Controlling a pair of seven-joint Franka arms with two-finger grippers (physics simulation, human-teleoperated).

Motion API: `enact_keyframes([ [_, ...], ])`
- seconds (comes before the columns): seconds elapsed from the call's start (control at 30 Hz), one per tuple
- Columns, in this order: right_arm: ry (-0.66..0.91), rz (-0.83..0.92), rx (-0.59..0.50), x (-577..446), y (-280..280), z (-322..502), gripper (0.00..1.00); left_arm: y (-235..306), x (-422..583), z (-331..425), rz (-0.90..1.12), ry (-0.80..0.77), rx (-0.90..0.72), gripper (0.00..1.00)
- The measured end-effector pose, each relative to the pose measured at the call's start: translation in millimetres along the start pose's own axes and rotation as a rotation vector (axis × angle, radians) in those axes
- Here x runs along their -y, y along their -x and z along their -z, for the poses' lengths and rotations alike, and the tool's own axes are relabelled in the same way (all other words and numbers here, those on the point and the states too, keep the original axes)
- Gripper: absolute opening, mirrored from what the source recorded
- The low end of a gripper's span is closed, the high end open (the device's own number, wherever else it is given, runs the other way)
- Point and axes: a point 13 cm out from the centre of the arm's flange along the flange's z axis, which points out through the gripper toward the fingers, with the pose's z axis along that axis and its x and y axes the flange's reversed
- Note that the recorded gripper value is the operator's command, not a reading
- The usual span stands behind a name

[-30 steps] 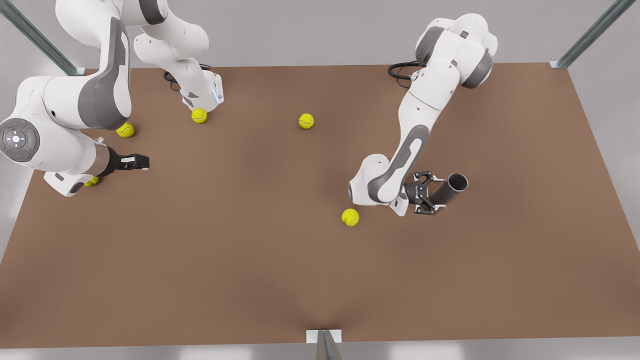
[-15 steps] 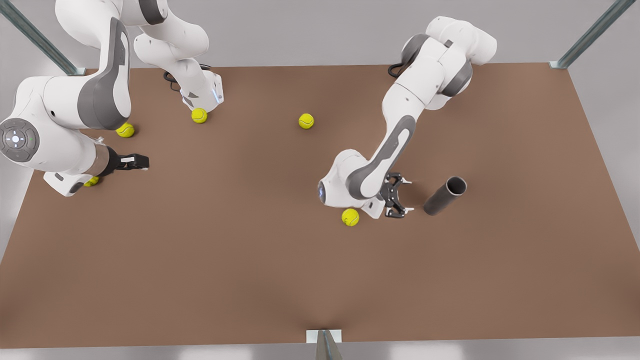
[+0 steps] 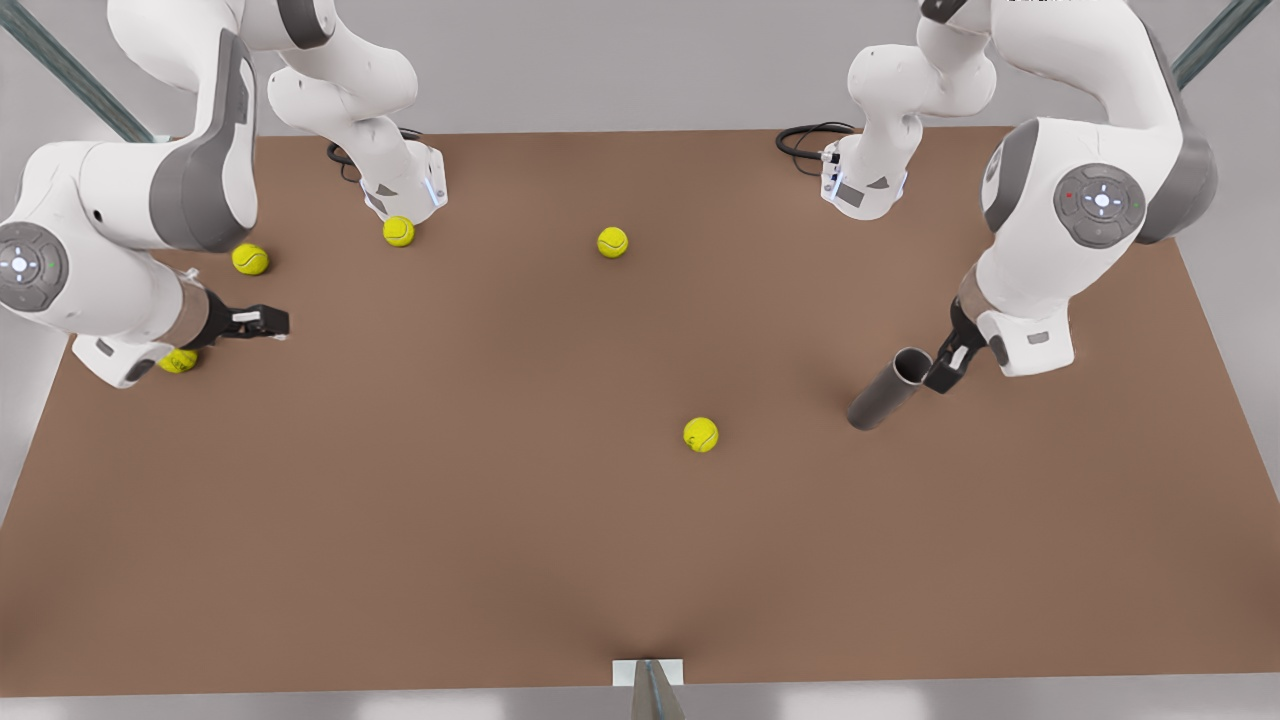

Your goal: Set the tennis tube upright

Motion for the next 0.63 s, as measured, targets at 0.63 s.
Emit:
enact_keyframes([
  [0.63, -0.001, -0.006, 0.022, 4, -9, 12, 1.00, 24, 18, -24, -0.709, -0.060, -0.011, 1.00],
])
